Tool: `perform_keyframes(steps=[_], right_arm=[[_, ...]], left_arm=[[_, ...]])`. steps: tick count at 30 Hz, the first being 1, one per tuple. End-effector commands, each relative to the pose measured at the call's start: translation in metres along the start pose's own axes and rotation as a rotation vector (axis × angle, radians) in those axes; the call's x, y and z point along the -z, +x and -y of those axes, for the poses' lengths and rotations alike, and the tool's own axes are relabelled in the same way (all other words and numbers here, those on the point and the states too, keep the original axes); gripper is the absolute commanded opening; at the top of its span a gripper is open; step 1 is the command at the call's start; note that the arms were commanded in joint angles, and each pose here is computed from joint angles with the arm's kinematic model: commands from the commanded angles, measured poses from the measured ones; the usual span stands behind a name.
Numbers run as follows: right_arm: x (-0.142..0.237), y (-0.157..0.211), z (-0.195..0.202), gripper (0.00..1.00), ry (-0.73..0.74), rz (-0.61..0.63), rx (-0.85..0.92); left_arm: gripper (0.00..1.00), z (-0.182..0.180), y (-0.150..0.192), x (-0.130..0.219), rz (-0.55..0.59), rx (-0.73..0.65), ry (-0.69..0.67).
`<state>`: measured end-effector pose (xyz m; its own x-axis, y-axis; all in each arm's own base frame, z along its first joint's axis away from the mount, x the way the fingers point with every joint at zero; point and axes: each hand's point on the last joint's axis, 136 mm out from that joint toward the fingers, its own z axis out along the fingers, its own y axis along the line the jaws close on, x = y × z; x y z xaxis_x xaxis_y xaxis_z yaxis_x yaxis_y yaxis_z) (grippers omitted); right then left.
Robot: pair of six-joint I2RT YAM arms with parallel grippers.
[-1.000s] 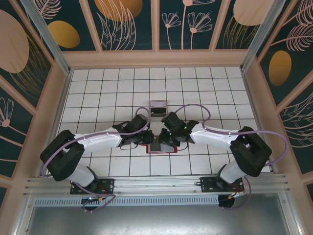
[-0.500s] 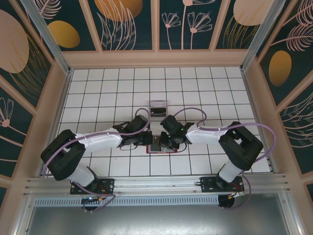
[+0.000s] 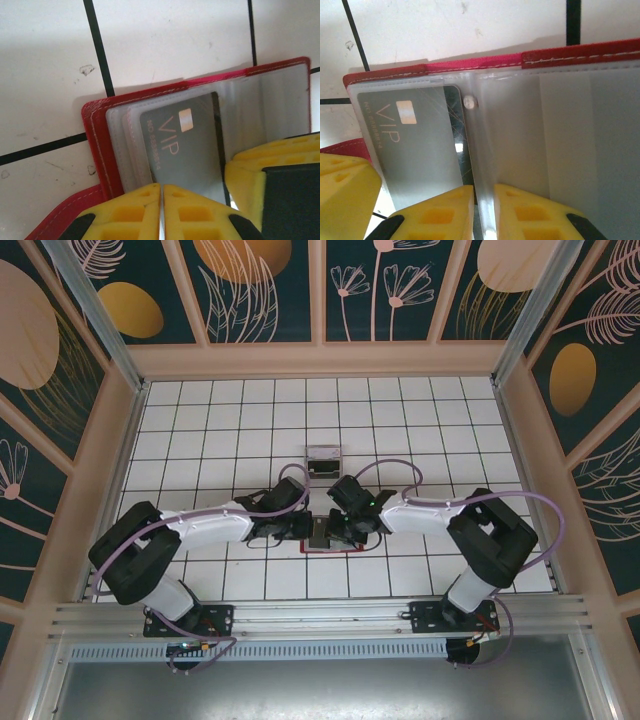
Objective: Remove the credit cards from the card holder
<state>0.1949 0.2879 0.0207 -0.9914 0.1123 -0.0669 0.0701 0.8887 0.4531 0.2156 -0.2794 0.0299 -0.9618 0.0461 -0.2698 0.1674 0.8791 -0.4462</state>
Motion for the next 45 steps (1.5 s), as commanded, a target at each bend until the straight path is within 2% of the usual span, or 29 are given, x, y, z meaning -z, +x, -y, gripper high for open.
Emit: perform_keyframes(steps=[1, 12, 23, 31, 39, 42, 45], right_arm=[[0.012, -0.006, 0.003, 0.21, 0.034, 0.039, 0.003], [0.017, -0.010, -0.015, 0.21, -0.042, 0.047, 0.013], [0.004, -0.013, -0.021, 0.22, -0.076, 0.021, 0.021], [-0.005, -0.011, -0.013, 0.22, -0.043, 0.005, 0.019], [0.007, -0.018, 0.007, 0.22, 0.096, 0.053, 0.021], [0.013, -0.022, 0.001, 0.22, 0.085, 0.067, 0.028], [0.017, -0.024, -0.015, 0.22, 0.016, 0.077, 0.045]], left_arm=[[0.12, -0.002, 0.002, -0.002, -0.018, -0.002, -0.037], [0.12, -0.015, 0.009, -0.008, -0.039, -0.009, -0.097], [0.12, -0.021, 0.016, -0.011, -0.059, -0.008, -0.118], [0.12, -0.022, 0.016, -0.011, -0.060, -0.006, -0.122], [0.12, -0.023, 0.016, -0.010, -0.056, -0.009, -0.134], [0.12, -0.023, 0.015, -0.010, -0.057, -0.008, -0.136], [0.12, -0.023, 0.015, -0.010, -0.056, -0.007, -0.135]])
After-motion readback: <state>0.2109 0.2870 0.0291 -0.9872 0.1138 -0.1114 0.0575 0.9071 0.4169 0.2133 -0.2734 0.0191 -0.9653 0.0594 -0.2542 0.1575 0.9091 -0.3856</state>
